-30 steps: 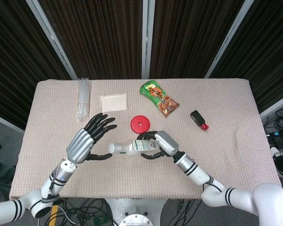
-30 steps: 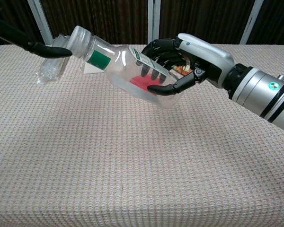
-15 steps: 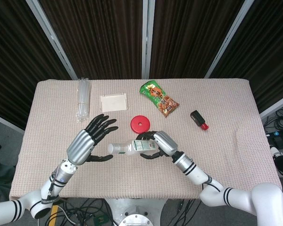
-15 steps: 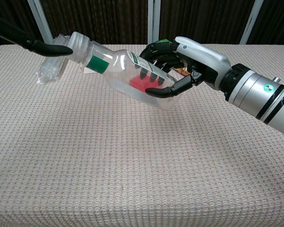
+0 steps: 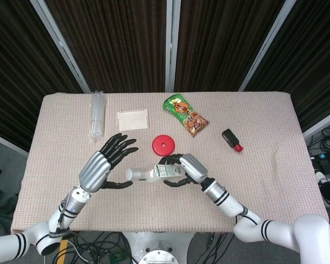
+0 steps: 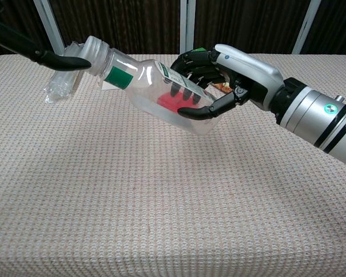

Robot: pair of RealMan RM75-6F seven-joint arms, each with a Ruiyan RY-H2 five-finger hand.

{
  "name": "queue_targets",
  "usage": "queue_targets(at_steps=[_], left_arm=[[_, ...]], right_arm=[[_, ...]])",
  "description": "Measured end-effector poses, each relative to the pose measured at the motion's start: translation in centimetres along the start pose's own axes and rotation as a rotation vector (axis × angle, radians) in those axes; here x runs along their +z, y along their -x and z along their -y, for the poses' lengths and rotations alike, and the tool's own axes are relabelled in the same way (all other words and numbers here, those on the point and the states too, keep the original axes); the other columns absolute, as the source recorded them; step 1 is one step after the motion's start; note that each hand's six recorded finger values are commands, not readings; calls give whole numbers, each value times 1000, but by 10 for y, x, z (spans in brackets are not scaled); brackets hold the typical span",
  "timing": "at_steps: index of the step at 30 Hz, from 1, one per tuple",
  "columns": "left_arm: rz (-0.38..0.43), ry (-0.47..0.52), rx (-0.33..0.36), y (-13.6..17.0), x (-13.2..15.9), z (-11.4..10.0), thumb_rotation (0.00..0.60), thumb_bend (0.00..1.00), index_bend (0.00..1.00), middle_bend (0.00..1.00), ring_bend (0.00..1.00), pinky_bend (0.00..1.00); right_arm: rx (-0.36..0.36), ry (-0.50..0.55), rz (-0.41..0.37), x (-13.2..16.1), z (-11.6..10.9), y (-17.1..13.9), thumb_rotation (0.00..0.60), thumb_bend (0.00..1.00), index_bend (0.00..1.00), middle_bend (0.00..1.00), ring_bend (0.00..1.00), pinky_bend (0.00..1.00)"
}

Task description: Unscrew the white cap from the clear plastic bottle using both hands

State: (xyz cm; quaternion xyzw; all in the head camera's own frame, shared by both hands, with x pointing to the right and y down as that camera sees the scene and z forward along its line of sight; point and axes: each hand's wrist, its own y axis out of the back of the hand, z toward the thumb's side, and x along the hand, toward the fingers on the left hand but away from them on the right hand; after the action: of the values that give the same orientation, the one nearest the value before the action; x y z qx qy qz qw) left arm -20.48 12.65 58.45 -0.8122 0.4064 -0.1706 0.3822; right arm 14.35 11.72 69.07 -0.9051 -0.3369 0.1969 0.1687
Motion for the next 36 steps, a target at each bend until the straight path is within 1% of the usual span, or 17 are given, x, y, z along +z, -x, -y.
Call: queue_targets(at_steps=[10, 11, 14, 16, 18, 20, 31, 36], left_arm=[[3, -3, -4, 2, 1, 0, 600, 0, 170, 88, 0, 0], [2, -4, -6, 3, 1, 0, 600, 0, 186, 88, 0, 0], [0, 7, -15, 7, 0, 0, 600, 0, 302, 88, 0, 0], [-8, 17, -28, 11, -3, 0, 600, 1, 332, 88, 0, 0], [-18, 15, -39, 12, -6, 2, 600, 18, 344, 88, 0, 1], [-23, 18, -45, 12, -7, 2, 600, 59, 349, 88, 0, 1], [-18, 21, -47, 8, -5, 4, 600, 203, 374, 88, 0, 0], [-20, 20, -61, 8, -6, 7, 600, 231, 377, 88, 0, 0]], right_arm=[[-9, -3, 6, -2, -4, 1, 600, 412, 579, 540, 419, 492], [-12, -4, 8, -3, -5, 0, 600, 412, 579, 540, 419, 492], [-19, 2, 12, -4, -7, -2, 600, 412, 579, 540, 419, 492], [-18, 7, 12, -4, -7, -2, 600, 412, 579, 540, 419, 492], [-15, 11, 10, -4, -6, -3, 600, 412, 579, 540, 419, 492], [-11, 14, 8, -3, -5, -2, 600, 412, 580, 540, 419, 493], [-14, 20, 2, -2, -5, -3, 600, 412, 579, 542, 427, 499], [-15, 26, -1, -1, -5, -2, 600, 412, 579, 543, 427, 501]])
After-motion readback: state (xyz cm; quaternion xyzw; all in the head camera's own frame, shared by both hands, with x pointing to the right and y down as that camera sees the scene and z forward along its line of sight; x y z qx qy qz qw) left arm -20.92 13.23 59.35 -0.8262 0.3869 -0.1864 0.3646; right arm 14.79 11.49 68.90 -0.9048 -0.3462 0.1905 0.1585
